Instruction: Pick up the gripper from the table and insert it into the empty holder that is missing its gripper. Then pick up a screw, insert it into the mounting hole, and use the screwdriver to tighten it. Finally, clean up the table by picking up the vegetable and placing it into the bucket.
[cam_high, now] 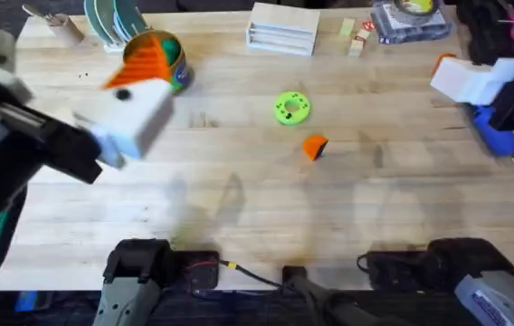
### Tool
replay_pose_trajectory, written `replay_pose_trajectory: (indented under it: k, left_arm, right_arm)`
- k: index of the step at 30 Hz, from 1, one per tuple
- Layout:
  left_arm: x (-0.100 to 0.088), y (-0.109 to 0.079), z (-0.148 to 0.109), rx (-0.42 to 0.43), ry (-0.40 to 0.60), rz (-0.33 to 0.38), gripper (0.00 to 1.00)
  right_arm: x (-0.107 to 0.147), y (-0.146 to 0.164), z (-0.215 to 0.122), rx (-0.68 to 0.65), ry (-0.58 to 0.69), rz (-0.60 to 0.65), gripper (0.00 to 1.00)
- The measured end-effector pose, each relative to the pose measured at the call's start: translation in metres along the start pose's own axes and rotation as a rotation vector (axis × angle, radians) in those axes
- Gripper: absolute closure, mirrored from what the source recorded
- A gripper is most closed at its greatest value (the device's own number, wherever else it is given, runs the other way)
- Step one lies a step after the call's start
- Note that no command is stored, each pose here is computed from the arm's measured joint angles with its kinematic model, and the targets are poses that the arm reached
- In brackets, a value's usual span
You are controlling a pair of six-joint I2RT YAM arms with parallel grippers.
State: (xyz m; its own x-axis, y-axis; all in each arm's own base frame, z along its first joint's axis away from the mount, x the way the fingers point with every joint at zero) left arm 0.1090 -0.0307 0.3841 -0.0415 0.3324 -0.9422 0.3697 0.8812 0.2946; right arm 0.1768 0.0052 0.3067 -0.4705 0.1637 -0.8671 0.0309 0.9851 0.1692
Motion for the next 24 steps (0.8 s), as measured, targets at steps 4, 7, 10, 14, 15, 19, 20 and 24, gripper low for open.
replay_pose_trajectory:
  k: [4, 7, 10, 14, 15, 19, 20, 24]
  left_arm:
    - [-0.003, -0.005, -0.001, 0.055, -0.028, -0.001, 0.009]
    - [-0.001, -0.007, -0.001, 0.073, -0.019, -0.007, 0.009]
    - [0.005, -0.010, -0.001, 0.088, 0.014, -0.022, 0.009]
    - [0.005, -0.010, -0.001, 0.090, 0.014, -0.022, 0.008]
    - [0.004, -0.010, -0.001, 0.089, 0.012, -0.021, 0.008]
    - [0.003, -0.009, -0.001, 0.086, 0.000, -0.016, 0.008]
    - [0.002, -0.009, 0.000, 0.084, -0.006, -0.014, 0.008]
    - [0.003, -0.007, 0.012, 0.087, -0.059, 0.017, 0.008]
  right_arm:
    - [0.000, 0.000, 0.000, 0.000, 0.000, 0.000, 0.084]
    - [0.000, 0.000, 0.000, 0.000, 0.000, 0.000, 0.084]
    - [0.000, 0.000, 0.000, 0.000, 0.000, 0.000, 0.082]
    - [0.000, 0.000, 0.000, 0.000, 0.000, 0.000, 0.083]
    - [0.000, 0.000, 0.000, 0.000, 0.000, 0.000, 0.085]
    - [0.000, 0.000, 0.000, 0.000, 0.000, 0.000, 0.084]
    - [0.000, 0.000, 0.000, 0.000, 0.000, 0.000, 0.084]
    - [0.000, 0.000, 0.000, 0.000, 0.000, 0.000, 0.084]
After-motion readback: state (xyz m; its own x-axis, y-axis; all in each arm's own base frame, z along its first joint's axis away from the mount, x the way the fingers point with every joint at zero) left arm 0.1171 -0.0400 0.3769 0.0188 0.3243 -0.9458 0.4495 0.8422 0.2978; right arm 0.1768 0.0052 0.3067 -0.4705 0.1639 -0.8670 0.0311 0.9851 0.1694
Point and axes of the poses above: each hand's point on the last joint's axis, 136 mm out from that joint toward the fingers, its own z axis out along the fingers, its own y axis along the line the jaws close on, x = y × z, the point moved 8 cm from there along -z, back along the fingers, and after that the axes turned 7 degrees about z, right-handed, at the moved point
